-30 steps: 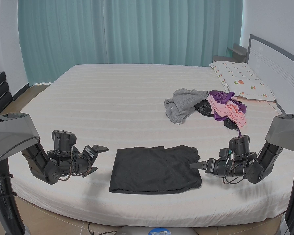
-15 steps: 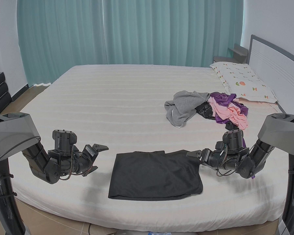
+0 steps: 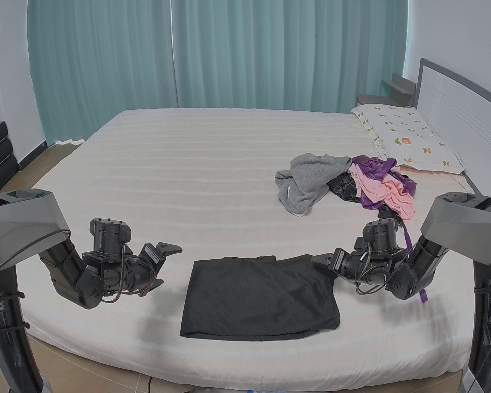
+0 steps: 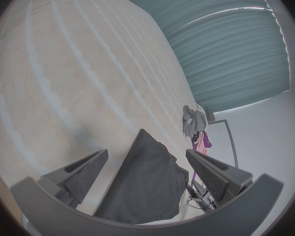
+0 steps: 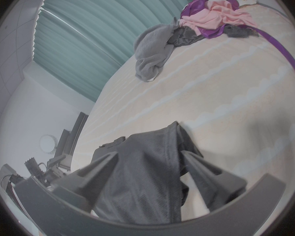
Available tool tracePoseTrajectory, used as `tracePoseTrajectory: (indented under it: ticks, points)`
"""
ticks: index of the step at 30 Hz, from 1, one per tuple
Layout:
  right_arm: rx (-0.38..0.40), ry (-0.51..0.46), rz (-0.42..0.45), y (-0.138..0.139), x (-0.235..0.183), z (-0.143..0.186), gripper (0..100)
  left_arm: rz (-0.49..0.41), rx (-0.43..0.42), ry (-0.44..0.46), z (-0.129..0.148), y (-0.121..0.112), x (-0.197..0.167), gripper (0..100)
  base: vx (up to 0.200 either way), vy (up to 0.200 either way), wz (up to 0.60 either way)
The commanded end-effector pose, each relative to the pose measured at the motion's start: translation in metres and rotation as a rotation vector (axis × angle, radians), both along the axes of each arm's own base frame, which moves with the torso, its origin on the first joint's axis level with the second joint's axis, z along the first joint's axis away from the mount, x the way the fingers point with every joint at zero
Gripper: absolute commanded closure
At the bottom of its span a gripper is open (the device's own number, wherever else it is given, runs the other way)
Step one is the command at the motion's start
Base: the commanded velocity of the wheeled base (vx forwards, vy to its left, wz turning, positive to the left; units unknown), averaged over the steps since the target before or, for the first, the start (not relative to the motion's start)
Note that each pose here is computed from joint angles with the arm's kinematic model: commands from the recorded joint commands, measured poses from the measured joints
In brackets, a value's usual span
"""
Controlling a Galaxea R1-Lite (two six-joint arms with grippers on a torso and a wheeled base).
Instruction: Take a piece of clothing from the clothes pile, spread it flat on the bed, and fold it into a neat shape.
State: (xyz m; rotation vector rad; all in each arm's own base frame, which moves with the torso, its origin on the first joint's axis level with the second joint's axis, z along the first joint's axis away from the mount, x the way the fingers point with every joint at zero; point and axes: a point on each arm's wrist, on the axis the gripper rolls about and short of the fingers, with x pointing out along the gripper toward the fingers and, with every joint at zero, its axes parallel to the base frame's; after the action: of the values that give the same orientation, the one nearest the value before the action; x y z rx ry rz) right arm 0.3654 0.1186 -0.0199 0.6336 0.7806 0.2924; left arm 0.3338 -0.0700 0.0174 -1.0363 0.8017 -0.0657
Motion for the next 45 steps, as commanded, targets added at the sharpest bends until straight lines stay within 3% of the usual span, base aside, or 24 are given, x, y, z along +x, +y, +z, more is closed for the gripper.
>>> tracePoseTrajectory:
  ticks: [1,11,17,22,30,40,41,45]
  points:
    - [0.001,-0.005,-0.04,-0.002,0.003,0.002,100,-0.003,0.003,0.004,-0.002,-0.001,0.0,0,0.0,0.0,0.0]
    - [0.02,0.014,-0.108,-0.012,0.005,0.004,100,-0.075,0.028,-0.044,-0.007,-0.025,0.019,0,0.0,0.0,0.0]
    - [0.013,0.007,-0.13,-0.014,0.007,0.002,100,-0.188,0.167,-0.11,-0.029,-0.046,0.034,0,0.0,0.0,0.0]
    - [0.011,0.009,-0.132,-0.014,0.007,0.001,100,-0.25,0.22,-0.119,-0.039,-0.062,0.04,0,0.0,0.0,0.0]
    - [0.01,0.011,-0.128,-0.013,0.007,0.0,100,-0.12,0.33,-0.101,-0.048,-0.07,0.072,0,0.0,0.0,0.0]
    - [0.008,0.009,-0.121,-0.01,0.007,0.0,100,-0.121,0.333,-0.101,-0.05,-0.072,0.076,0,0.0,0.0,0.0]
    - [0.008,0.011,-0.119,-0.01,0.007,-0.001,100,-0.121,0.333,-0.101,-0.051,-0.072,0.077,100,0.0,0.0,0.0]
    - [0.008,0.013,-0.121,-0.01,0.007,-0.001,100,-0.118,0.332,-0.107,-0.052,-0.073,0.077,100,0.0,0.0,0.0]
